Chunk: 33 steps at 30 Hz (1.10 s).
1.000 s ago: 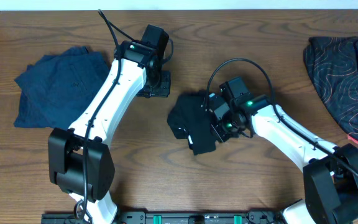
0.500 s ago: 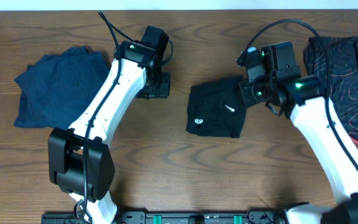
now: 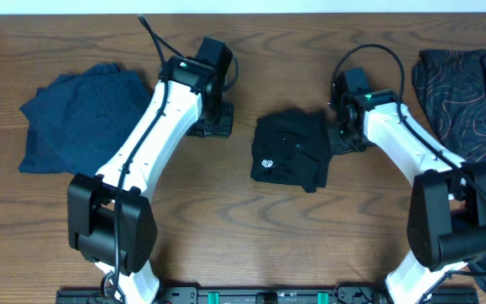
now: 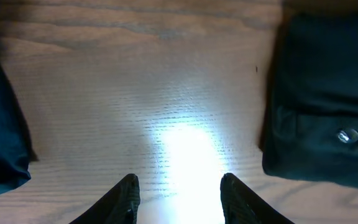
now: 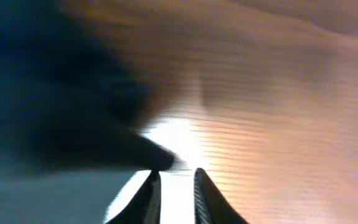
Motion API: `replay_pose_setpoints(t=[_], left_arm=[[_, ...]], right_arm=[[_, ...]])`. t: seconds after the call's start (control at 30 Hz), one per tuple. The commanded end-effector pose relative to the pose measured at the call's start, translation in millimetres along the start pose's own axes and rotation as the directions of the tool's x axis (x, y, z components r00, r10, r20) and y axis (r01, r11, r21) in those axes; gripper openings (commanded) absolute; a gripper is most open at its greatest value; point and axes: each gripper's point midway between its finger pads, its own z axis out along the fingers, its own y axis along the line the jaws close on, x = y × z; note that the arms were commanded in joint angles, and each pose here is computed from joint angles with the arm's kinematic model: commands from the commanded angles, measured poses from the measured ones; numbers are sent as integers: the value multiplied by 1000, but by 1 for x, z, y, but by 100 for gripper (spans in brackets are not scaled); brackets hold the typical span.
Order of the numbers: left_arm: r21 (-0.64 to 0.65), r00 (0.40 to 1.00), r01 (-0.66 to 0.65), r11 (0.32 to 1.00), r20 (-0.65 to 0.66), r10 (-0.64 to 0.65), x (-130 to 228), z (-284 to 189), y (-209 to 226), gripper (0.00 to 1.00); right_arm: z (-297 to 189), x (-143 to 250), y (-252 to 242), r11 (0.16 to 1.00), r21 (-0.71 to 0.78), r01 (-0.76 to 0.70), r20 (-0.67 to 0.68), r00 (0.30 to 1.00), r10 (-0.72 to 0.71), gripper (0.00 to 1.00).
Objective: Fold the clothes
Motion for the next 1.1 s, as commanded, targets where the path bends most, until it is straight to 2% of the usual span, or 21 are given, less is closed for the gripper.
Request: replay_pose_setpoints(t=[0.0, 0.03, 0.07, 0.17, 0.23, 0.27, 0.33, 0.37, 0.53, 0.67, 0.7, 0.8, 0.97, 1.07], left_arm=[[8, 998, -63, 998, -8, 63, 6, -1, -10, 45], [9, 997, -72, 997, -9, 72, 7, -1, -13, 45], [10, 997, -79, 997, -9, 79, 8, -1, -15, 45], [12, 995, -101, 995, -13, 101, 12, -1, -23, 45], [20, 993, -114, 993, -26, 114, 17, -1, -29, 45], [22, 992, -118, 993, -33, 119, 19, -1, -30, 45], [25, 991, -125, 992, -45, 126, 23, -1, -33, 45], [39, 990, -127, 991, -51, 129, 24, -1, -36, 45], [121, 989, -122, 985, -72, 131, 30, -1, -49, 45], [132, 988, -120, 984, -85, 132, 35, 10, -50, 46], [156, 987, -116, 981, -95, 132, 38, 15, -53, 46], [222, 984, -124, 967, -95, 148, 43, 31, -63, 50], [234, 985, -148, 961, -51, 164, 42, 51, -70, 51], [238, 980, -177, 955, -48, 194, 47, 55, -77, 51]], right_arm=[[-8, -13, -53, 951, 217, -220, 105, 974, 201, 25], [-11, -17, -51, 954, 194, -227, 122, 971, 206, 34], [-13, -19, -48, 961, 171, -217, 127, 972, 197, 36], [-27, -9, -28, 987, 53, -155, 84, 985, 150, 35], [-43, 5, -1, 988, -115, -102, 34, 994, 106, 34], [-53, 12, 18, 971, -230, -58, 16, 998, 63, 34], [-82, 26, 60, 877, -478, 49, 20, 999, -45, 36], [-91, 32, 69, 846, -527, 77, 25, 997, -75, 37], [-96, 47, 80, 839, -535, 100, 0, 993, -119, 41], [-89, 55, 89, 836, -538, 109, -11, 991, -136, 63], [-85, 58, 92, 837, -539, 101, -18, 991, -131, 65], [-72, 58, 96, 842, -533, 88, -8, 994, -109, 66], [-46, 60, 103, 841, -537, 59, 9, 998, -64, 64], [-33, 68, 104, 843, -535, 59, 7, 998, -66, 57]])
